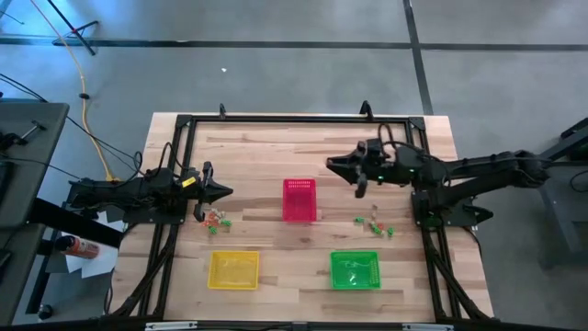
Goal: Sort Halloween decoration
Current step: Put the orange pumpkin toy into the red bin
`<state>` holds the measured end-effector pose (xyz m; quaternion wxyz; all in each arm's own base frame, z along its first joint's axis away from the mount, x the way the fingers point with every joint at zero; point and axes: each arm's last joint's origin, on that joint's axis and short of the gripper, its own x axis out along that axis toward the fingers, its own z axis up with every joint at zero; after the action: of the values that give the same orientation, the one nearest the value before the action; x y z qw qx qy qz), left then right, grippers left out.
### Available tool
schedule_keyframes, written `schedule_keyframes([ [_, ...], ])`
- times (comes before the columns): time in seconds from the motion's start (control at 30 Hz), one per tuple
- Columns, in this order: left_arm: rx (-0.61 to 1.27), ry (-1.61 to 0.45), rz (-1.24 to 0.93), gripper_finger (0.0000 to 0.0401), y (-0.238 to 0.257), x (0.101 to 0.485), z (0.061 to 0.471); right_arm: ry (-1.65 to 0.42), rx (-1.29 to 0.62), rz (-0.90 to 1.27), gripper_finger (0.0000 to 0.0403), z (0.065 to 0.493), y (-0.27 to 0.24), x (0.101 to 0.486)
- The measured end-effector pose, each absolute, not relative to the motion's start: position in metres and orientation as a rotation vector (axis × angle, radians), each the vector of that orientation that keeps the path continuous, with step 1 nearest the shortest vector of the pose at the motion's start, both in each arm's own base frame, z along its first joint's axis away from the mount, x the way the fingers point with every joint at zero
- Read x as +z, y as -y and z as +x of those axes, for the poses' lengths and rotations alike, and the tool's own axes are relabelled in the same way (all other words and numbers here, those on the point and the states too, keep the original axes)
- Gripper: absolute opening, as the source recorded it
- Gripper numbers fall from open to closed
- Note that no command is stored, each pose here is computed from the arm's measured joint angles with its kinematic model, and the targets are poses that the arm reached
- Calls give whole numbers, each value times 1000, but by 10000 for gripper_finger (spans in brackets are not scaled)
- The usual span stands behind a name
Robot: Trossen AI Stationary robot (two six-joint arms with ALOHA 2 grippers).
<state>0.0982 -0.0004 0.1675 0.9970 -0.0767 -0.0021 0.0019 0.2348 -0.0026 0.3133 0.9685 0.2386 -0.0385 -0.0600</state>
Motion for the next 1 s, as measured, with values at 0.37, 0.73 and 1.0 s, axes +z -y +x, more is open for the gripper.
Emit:
schedule_keyframes([
  [0.37, 4, 5, -154, 0, 0, 168, 98, -502, -123, 206, 90, 314, 0, 316],
  [0.73, 4, 4, -154, 0, 0, 168, 98, -902, -57, 167, 90, 375, 9, 244],
  [1.0, 4, 4, -154, 0, 0, 168, 98, -1066, -65, 155, 90, 393, 12, 186],
])
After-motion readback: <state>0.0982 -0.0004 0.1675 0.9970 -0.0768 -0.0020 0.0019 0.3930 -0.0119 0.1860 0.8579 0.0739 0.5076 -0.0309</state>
